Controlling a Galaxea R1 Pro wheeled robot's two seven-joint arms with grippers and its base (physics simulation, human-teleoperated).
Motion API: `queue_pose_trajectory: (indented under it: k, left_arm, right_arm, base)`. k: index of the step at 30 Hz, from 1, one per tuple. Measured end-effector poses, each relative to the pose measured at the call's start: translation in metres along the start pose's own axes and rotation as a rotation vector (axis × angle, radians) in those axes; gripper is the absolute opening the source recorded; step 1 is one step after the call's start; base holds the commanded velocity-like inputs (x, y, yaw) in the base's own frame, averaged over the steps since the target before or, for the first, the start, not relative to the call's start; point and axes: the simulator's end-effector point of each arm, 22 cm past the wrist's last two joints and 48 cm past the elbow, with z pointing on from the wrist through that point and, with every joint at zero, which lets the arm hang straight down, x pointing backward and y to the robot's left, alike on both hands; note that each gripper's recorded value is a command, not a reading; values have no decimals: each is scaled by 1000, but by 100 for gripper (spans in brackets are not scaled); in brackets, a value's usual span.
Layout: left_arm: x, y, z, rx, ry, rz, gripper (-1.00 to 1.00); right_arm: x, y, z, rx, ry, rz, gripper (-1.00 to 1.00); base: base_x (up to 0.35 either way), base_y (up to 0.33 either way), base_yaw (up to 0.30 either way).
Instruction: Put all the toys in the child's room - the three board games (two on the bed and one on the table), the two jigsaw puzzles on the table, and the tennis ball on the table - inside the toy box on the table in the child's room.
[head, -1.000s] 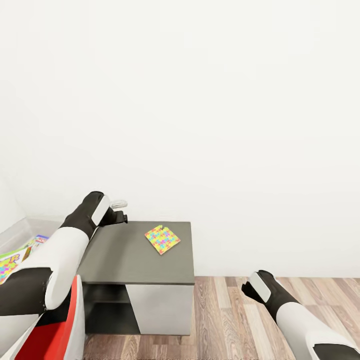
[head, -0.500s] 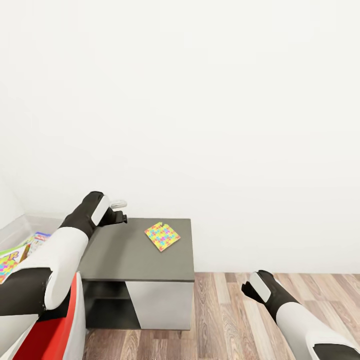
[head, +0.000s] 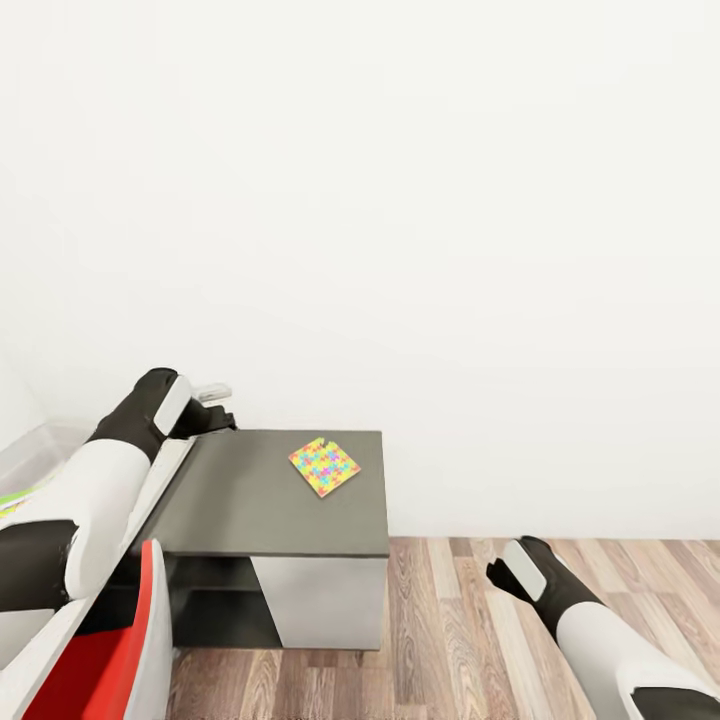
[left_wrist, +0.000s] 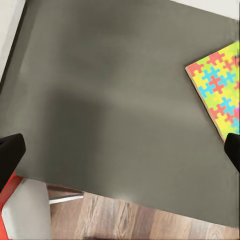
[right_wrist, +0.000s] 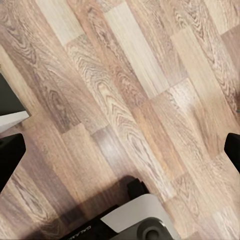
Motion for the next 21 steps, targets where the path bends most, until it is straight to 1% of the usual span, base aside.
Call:
queue_pose_trajectory:
  k: [4, 6, 15, 21]
  left_arm:
    - [-15, -16, -7, 71, -15, -6, 100]
    - [-19, -20, -7, 93, -9, -9, 100]
    - [-24, -20, -5, 111, 46, -33, 100]
    - [-22, -19, 1, 110, 62, -36, 100]
  right_arm:
    - [-7, 8, -4, -27, -1, -12, 100]
    - [-11, 12, -7, -39, -2, -20, 100]
    - [-6, 23, -7, -55, 18, -42, 100]
    - [-3, 21, -2, -50, 25, -47, 100]
  base:
    - [0, 0, 0]
    - [0, 0, 0]
    - [0, 0, 0]
    - [0, 0, 0]
